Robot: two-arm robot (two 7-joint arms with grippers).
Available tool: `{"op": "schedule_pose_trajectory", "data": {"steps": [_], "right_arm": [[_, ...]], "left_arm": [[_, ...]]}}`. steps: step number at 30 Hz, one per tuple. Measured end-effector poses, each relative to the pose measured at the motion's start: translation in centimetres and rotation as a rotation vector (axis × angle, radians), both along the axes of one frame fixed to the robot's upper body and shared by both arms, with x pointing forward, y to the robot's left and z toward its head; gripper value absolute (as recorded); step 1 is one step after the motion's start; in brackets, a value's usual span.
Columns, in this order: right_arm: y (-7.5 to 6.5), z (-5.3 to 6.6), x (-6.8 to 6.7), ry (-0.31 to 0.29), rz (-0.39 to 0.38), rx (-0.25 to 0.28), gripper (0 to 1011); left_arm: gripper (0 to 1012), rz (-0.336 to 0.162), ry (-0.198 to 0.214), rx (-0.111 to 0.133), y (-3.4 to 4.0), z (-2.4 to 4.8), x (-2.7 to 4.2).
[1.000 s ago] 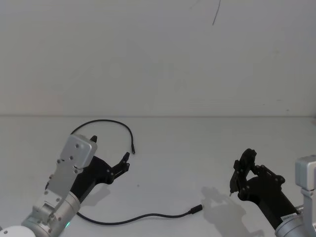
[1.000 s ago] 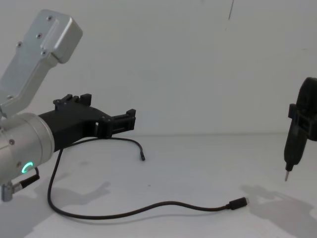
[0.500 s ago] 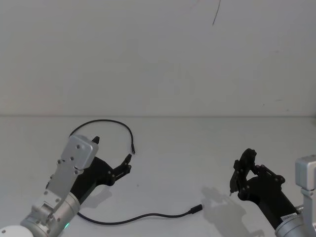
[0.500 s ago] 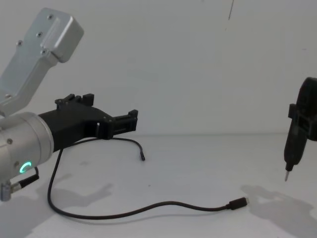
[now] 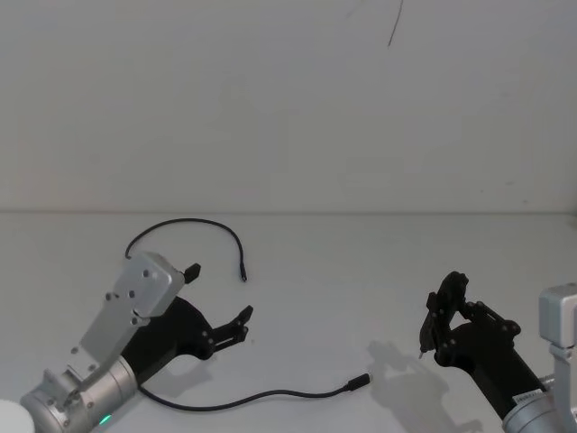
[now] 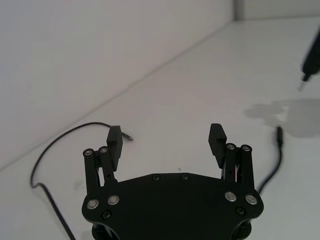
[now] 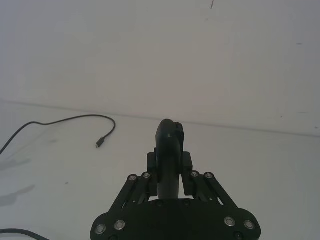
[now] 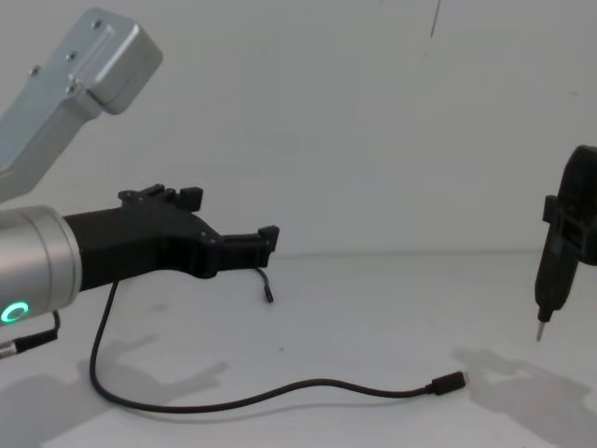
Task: Pick up the data cable with the one hand.
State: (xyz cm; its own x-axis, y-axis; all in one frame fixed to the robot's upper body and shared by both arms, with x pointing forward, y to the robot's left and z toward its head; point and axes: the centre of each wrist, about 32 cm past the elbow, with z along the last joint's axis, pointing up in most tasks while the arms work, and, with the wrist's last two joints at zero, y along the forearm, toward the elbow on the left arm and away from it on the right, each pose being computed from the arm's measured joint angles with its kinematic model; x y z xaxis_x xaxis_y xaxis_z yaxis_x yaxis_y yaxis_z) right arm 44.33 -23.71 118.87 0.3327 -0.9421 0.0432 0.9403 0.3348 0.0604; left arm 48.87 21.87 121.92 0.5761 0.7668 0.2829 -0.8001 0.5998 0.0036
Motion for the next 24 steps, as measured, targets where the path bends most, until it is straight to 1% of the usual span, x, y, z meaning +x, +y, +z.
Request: {"op": "schedule_pose_trajectory", "data": {"steps": [3, 4, 7, 8, 10, 11, 13, 14, 16, 17, 20, 21, 22, 23, 24], "right_arm": [[0.0, 0.0, 0.0, 0.000, 0.000, 0.000, 263], [0.0, 0.0, 0.0, 0.000, 0.000, 0.000, 263], [0.0, 0.0, 0.0, 0.000, 0.000, 0.000, 263], [0.0, 0.0, 0.0, 0.000, 0.000, 0.000, 263], [0.0, 0.0, 0.0, 0.000, 0.000, 0.000, 263], [0.0, 0.0, 0.0, 0.000, 0.000, 0.000, 263], [0.0, 0.0, 0.0, 0.000, 0.000, 0.000, 263], [0.0, 0.0, 0.0, 0.000, 0.000, 0.000, 263], [0.0, 0.0, 0.0, 0.000, 0.000, 0.000, 263], [0.0, 0.0, 0.0, 0.000, 0.000, 0.000, 263], [0.0, 0.0, 0.0, 0.000, 0.000, 0.000, 263], [0.0, 0.0, 0.0, 0.000, 0.000, 0.000, 263], [0.0, 0.0, 0.0, 0.000, 0.000, 0.000, 263], [0.0, 0.0, 0.0, 0.000, 0.000, 0.000, 263], [0.0, 0.0, 0.0, 0.000, 0.000, 0.000, 263]], "left_arm": [[1001, -0.040, 0.018, 0.022, 0.55, 0.50, 0.15], [1001, -0.065, 0.031, 0.034, 0.84, 0.79, 0.29], [1001, -0.097, 0.052, 0.053, 1.22, 1.20, 0.51], [1001, -0.123, 0.070, 0.065, 1.42, 1.51, 0.70], [1001, -0.144, 0.083, 0.079, 1.66, 1.86, 0.97], [1001, -0.169, 0.104, 0.094, 1.86, 2.12, 1.26], [1001, -0.189, 0.120, 0.110, 2.07, 2.39, 1.65], [1001, -0.209, 0.137, 0.123, 2.21, 2.61, 2.02], [1001, -0.227, 0.153, 0.136, 2.35, 2.80, 2.41], [1001, -0.242, 0.167, 0.147, 2.47, 2.94, 2.79], [1001, -0.261, 0.188, 0.164, 2.58, 3.11, 3.43], [1001, -0.269, 0.200, 0.174, 2.67, 3.19, 3.89], [1001, -0.274, 0.206, 0.178, 2.69, 3.21, 4.01], [1001, -0.287, 0.218, 0.188, 2.72, 3.27, 4.40], [1001, -0.289, 0.221, 0.191, 2.73, 3.29, 4.57]]}}
